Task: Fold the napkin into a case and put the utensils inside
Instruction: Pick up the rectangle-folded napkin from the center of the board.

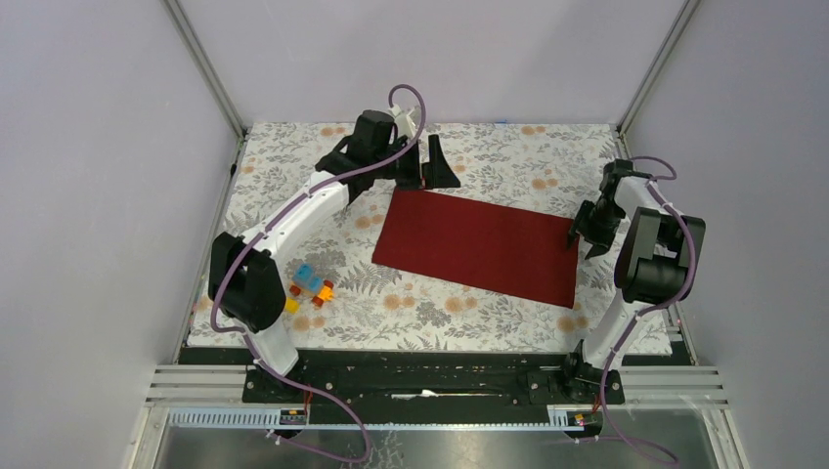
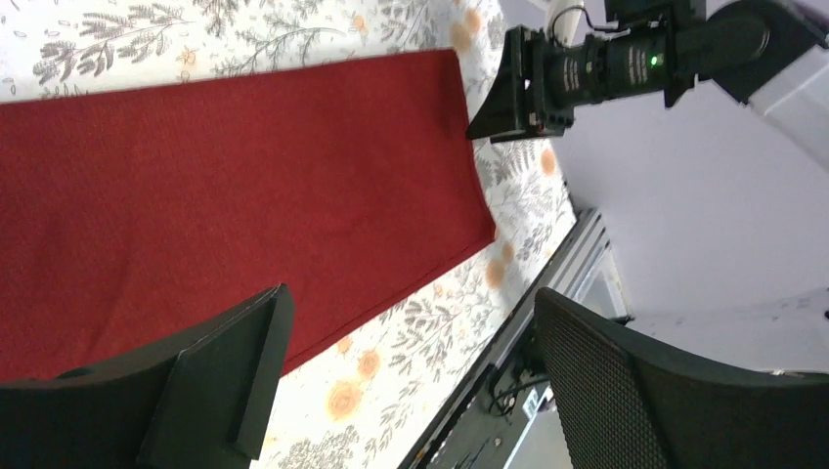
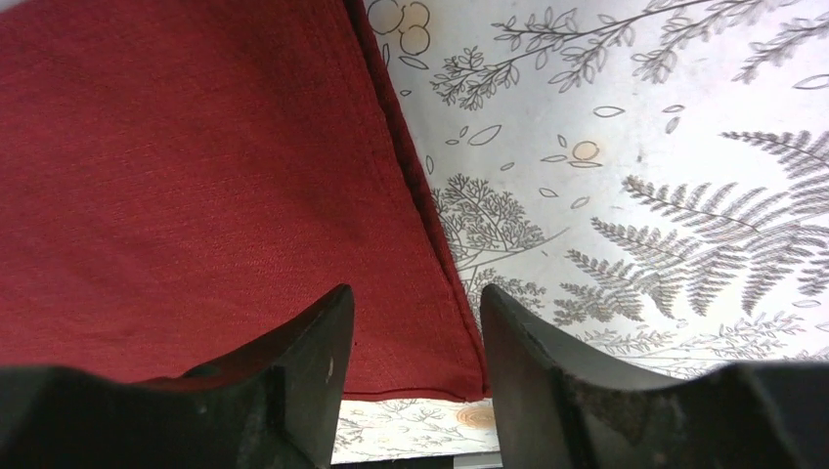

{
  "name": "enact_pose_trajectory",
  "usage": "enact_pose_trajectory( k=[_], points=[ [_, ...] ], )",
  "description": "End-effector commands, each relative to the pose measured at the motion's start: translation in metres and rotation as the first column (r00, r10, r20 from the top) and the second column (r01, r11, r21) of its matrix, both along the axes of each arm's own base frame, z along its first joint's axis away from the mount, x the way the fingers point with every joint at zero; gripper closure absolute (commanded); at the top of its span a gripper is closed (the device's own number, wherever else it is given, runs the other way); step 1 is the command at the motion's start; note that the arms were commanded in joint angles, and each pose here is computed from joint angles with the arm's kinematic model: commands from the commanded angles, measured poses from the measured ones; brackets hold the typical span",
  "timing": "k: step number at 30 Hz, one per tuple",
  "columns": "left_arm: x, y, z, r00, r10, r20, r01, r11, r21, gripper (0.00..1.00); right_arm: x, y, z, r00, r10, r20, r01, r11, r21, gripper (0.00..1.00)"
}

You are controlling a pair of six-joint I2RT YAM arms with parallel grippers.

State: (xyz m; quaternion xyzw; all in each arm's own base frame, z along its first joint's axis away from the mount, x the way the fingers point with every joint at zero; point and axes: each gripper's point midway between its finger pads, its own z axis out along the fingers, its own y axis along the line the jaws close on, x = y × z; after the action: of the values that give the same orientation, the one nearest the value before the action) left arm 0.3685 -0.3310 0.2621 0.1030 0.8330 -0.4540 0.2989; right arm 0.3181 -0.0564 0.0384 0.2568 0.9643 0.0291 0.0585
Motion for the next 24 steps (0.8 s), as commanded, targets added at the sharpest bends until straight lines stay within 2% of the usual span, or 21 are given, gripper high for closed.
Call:
enact_pose_trajectory(
  k=[1, 6, 24],
  points=[
    [-0.012, 0.012, 0.001, 0.997, -0.052, 0.052, 0.049, 0.997, 0.054, 0.01, -0.011, 0.006, -0.007, 0.996, 0.072, -0.061, -0.069, 0.997, 0.043, 0.45],
    [-0.021, 0.011, 0.0, 0.997, -0.072, 0.041, 0.071, 0.997, 0.024, 0.01, -0.017, 0.003, -0.018, 0.991, 0.08, -0.106, -0.078, 0.997, 0.027, 0.5],
    [-0.013, 0.024, 0.004, 0.998, -0.057, 0.016, 0.058, 0.998, -0.037, 0.01, -0.031, 0.022, -0.055, 0.969, 0.138, -0.205, -0.133, 0.99, 0.04, 0.55]
  ],
)
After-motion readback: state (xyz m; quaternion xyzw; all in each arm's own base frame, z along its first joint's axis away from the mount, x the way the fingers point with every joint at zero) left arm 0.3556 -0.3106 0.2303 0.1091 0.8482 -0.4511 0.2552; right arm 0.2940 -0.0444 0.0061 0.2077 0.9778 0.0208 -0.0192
